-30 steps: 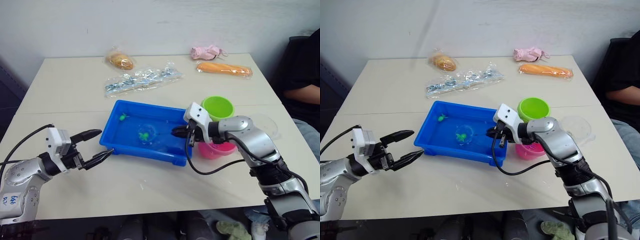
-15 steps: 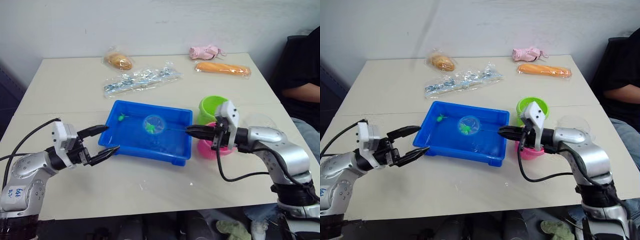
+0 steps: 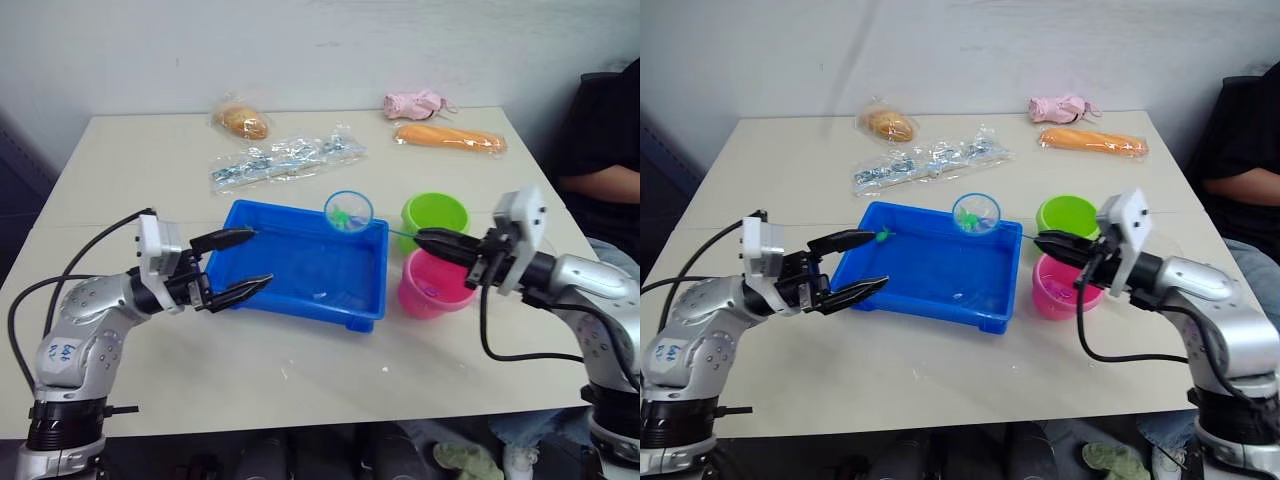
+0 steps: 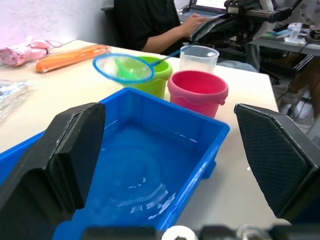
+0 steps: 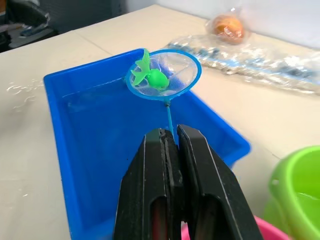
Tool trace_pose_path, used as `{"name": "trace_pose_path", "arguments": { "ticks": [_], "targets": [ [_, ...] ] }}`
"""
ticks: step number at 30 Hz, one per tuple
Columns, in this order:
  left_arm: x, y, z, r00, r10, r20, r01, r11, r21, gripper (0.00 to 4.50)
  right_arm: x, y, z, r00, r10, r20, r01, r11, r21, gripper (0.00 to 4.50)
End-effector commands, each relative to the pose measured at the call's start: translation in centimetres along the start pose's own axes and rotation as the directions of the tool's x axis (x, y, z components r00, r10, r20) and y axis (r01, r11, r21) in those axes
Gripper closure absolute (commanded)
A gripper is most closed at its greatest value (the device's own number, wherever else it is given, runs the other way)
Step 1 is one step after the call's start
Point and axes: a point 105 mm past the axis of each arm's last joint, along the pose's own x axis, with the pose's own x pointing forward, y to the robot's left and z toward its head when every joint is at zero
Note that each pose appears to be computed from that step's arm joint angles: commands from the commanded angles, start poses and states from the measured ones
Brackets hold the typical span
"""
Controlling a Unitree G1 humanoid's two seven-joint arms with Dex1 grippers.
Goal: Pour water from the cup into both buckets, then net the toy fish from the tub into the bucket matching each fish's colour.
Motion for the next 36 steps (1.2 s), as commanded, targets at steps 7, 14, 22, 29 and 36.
{"name": "trace_pose_path", "arguments": {
  "ticks": [7,14,22,29,36],
  "targets": [
    [1.9,0.0,0.7,0.996,-0.062,0.058,0.061,0.998,0.021,0.05,-6.6,-4.9,1.0,0.955,-0.291,-0.056,0.28,0.949,-0.147,4.5],
    [3.1,-0.3,0.5,0.993,-0.083,0.081,0.081,0.996,0.019,0.05,-7.9,-7.7,-0.7,0.896,-0.424,-0.131,0.382,0.887,-0.262,4.5],
    [3.4,-1.1,-0.3,0.993,-0.076,0.088,0.079,0.997,-0.027,0.05,-8.2,-7.7,-1.6,0.87,-0.474,-0.137,0.305,0.735,-0.605,4.5],
    [3.7,-1.6,-0.6,0.993,-0.064,0.101,0.068,0.997,-0.034,0.05,-7.8,-7.6,-1.5,0.863,-0.499,-0.081,0.25,0.561,-0.79,4.5],
    [4.2,-1.1,-0.4,0.992,-0.064,0.108,0.066,0.998,-0.015,0.05,-7.9,-7.3,-0.8,0.879,-0.476,-0.028,0.169,0.366,-0.915,4.5]
  ]
}}
